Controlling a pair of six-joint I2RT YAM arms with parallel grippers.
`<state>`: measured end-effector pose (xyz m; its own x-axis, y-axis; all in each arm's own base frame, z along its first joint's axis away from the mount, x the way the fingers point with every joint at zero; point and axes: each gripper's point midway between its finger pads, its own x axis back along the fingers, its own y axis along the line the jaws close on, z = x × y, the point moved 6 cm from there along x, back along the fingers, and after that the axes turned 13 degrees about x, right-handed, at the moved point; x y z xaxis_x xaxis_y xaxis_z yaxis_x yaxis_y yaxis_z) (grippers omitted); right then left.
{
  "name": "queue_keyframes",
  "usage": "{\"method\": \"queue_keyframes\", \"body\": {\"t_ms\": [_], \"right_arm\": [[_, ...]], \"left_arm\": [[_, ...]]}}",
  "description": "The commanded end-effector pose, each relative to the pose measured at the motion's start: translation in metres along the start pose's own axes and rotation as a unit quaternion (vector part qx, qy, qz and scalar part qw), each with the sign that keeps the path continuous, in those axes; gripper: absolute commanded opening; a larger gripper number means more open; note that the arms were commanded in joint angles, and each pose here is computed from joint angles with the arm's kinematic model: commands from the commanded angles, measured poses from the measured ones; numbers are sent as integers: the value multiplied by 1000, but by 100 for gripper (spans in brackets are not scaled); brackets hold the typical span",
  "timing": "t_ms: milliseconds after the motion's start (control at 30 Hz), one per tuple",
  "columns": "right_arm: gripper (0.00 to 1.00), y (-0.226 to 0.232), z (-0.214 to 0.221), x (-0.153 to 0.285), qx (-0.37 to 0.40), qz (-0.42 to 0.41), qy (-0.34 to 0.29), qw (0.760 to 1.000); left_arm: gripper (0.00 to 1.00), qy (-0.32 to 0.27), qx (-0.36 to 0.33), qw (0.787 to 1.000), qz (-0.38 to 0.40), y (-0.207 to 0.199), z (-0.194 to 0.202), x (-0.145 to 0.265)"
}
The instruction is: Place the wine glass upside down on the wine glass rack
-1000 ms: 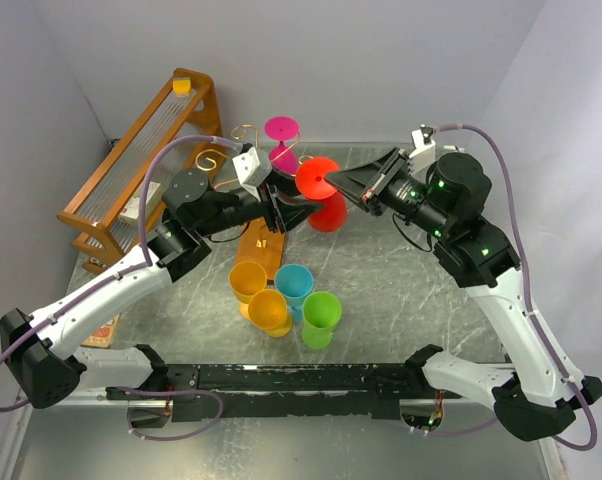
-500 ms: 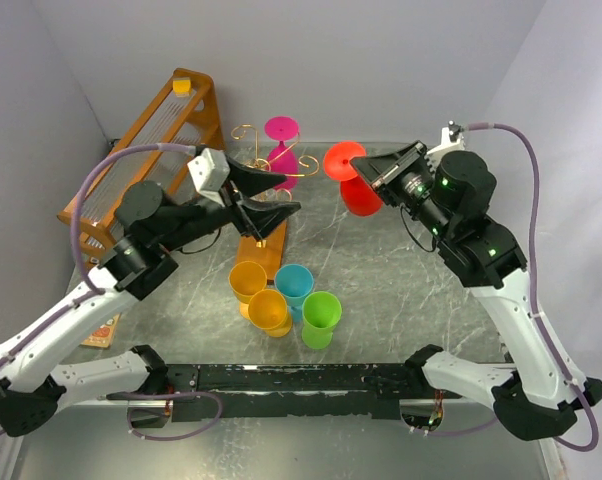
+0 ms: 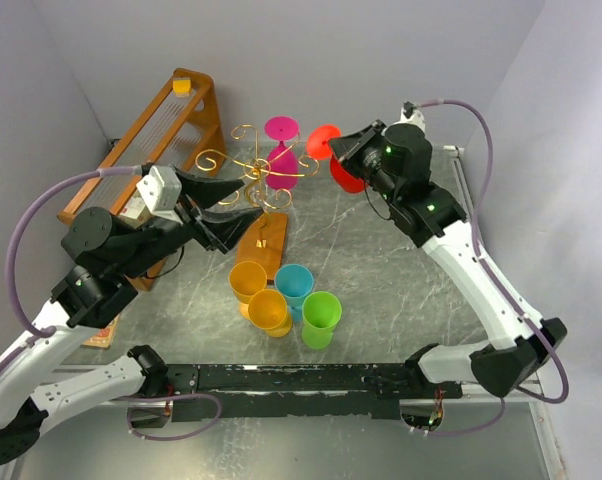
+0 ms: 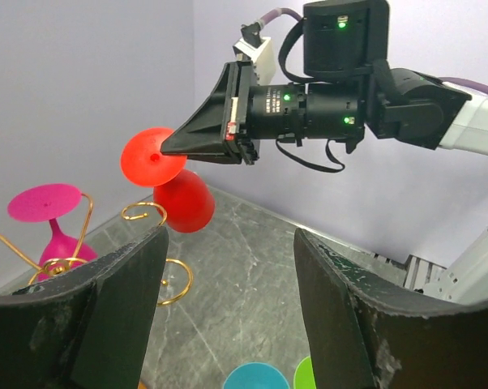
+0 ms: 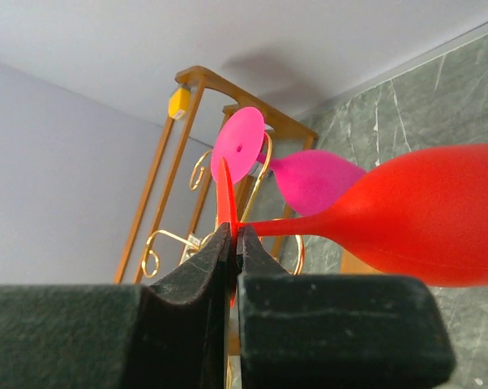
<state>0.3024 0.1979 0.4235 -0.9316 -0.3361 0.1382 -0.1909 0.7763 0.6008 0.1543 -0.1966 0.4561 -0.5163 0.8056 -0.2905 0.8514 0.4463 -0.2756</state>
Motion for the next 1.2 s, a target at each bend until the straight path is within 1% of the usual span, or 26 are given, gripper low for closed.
{"method": "queue_keyframes", "body": {"t_ms": [0,233,633,833,1167], "right_arm": [[0,12,-6,-15,12,-36,-23,999],[0,14,5,-29,29,-52,-3,998],[0,22,29,-42,17,-106,51,993],[0,23,40,-38,8,-125,80,989],[0,23,47,-28,5,-139,107,984]], "left_arm": [[74,10,-16,999,-25,7,6,9],[74,-1,-16,1000,-19,4,5,16],[75,-16,-11,1000,-16,0,0,26],[74,-11,-10,1000,-20,2,3,25],[75,-8,-10,1000,-22,3,6,24]]}}
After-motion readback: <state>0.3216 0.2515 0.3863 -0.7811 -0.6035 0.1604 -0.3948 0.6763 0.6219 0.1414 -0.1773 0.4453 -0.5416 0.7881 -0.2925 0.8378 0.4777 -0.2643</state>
